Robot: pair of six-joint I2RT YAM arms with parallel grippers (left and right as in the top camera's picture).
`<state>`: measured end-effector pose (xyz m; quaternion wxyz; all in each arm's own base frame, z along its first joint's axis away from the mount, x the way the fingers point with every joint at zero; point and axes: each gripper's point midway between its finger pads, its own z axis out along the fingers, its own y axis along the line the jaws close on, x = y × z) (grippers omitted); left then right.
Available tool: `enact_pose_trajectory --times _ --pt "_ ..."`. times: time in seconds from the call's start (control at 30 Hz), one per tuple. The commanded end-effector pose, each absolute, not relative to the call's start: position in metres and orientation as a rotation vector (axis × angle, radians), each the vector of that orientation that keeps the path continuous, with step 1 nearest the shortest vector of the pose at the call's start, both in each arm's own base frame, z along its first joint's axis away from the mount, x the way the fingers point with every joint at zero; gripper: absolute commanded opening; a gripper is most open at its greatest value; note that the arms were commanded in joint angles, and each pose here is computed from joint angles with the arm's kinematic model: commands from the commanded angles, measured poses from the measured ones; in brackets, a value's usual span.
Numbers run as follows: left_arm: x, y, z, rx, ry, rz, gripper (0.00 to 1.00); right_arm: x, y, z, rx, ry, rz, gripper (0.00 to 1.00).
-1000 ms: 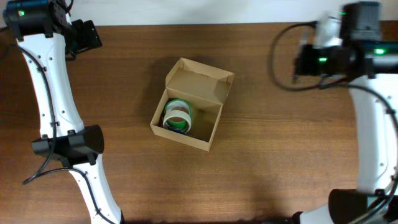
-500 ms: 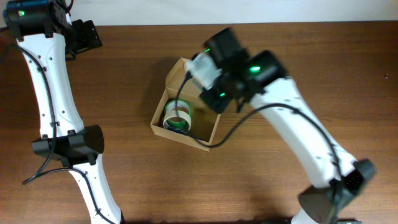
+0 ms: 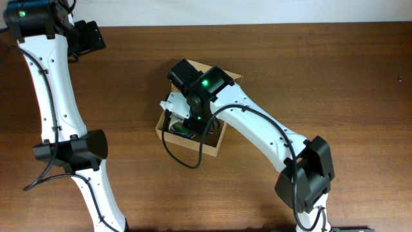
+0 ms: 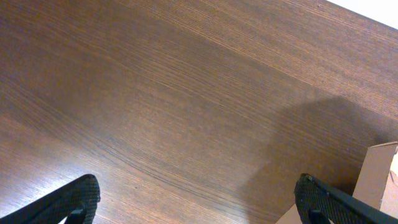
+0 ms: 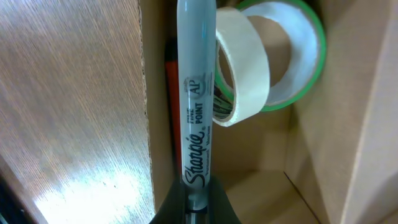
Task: Pack container
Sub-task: 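Carry the black marker into the box and release it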
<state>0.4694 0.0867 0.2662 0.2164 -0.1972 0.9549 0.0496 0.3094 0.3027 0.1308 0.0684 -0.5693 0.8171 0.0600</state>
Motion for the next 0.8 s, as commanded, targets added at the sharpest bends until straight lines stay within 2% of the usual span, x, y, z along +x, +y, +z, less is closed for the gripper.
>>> enact_pose_trajectory --times 0.0,0.73,0.77 --pt "0.468 0.089 0.266 -0.536 2.649 0.152 1.00 0.308 0.305 0.122 -1.753 2.464 0.181 0.04" --pt "0.468 0.089 0.266 -0.536 2.649 0.152 1.00 0.301 0.306 0.070 -1.830 2.575 0.190 0.04" --pt "0.468 0.089 0.266 -0.536 2.650 0.152 1.00 0.301 0.306 0.070 -1.828 2.576 0.189 0.08"
